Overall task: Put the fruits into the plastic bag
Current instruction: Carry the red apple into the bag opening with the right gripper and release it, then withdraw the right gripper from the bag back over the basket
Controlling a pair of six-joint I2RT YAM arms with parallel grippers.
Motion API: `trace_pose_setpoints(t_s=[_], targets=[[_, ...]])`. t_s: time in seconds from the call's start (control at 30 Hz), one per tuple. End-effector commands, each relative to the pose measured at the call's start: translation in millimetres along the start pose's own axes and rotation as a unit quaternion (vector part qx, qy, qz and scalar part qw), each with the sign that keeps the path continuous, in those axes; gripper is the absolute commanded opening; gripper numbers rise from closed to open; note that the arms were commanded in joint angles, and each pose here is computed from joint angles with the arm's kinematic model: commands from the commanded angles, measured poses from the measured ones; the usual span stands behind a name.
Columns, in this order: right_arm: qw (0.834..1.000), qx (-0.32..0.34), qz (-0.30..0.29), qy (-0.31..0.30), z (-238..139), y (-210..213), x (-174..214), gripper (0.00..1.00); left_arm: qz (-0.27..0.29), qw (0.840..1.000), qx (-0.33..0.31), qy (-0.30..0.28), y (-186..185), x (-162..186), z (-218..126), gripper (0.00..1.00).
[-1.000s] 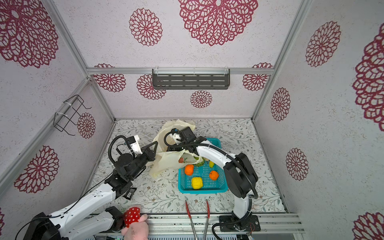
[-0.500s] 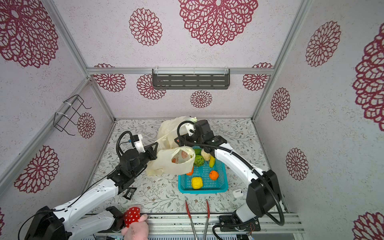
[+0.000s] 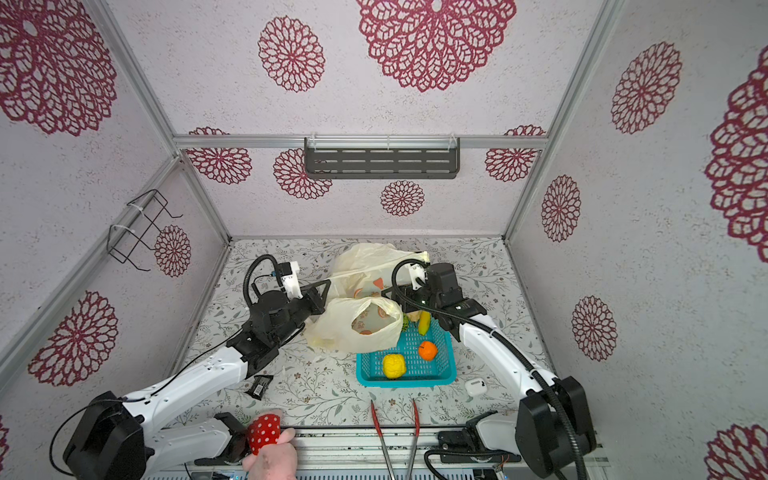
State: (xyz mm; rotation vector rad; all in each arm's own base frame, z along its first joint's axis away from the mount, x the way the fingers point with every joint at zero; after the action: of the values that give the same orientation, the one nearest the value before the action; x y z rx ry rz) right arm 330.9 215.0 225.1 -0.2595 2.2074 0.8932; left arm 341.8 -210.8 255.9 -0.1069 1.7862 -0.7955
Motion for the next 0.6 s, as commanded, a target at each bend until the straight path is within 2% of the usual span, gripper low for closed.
trace_pose_setpoints(t_s=[0.0,0.13,0.33,0.57], targets=[[0.999,-0.039,-0.008,0.009,0.4,20.7,-12.9,0.85,-0.01,0.999,-0.046,-0.007,19.3,-6.0,7.1,0.0],[0.995,-0.057,-0.044,0.071,14.6,39.6,14.0,0.87,-0.011,0.999,-0.042,0.001,13.5,-3.8,17.3,0.0],[0.986,-0.074,-0.049,0.141,31.9,52.7,46.9,0.88,-0.022,0.999,-0.035,0.004,6.4,-1.8,30.7,0.0],[0.985,-0.069,-0.074,0.137,19.5,58.6,40.8,0.88,-0.05,0.994,-0.091,-0.024,26.7,-5.6,36.3,0.0]])
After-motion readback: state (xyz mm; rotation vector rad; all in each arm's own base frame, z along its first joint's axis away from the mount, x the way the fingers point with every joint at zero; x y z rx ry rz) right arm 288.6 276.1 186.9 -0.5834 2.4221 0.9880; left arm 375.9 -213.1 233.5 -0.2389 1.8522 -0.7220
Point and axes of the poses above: each gripper's point midway between its finger pads, its own z axis out along the fingers, its own y axis along the line the jaws close on, x = y × z, the point moved 1 cm from there along -z, back along the fingers, and after that the axes turned 5 degrees about z, right-handed, at the moved point
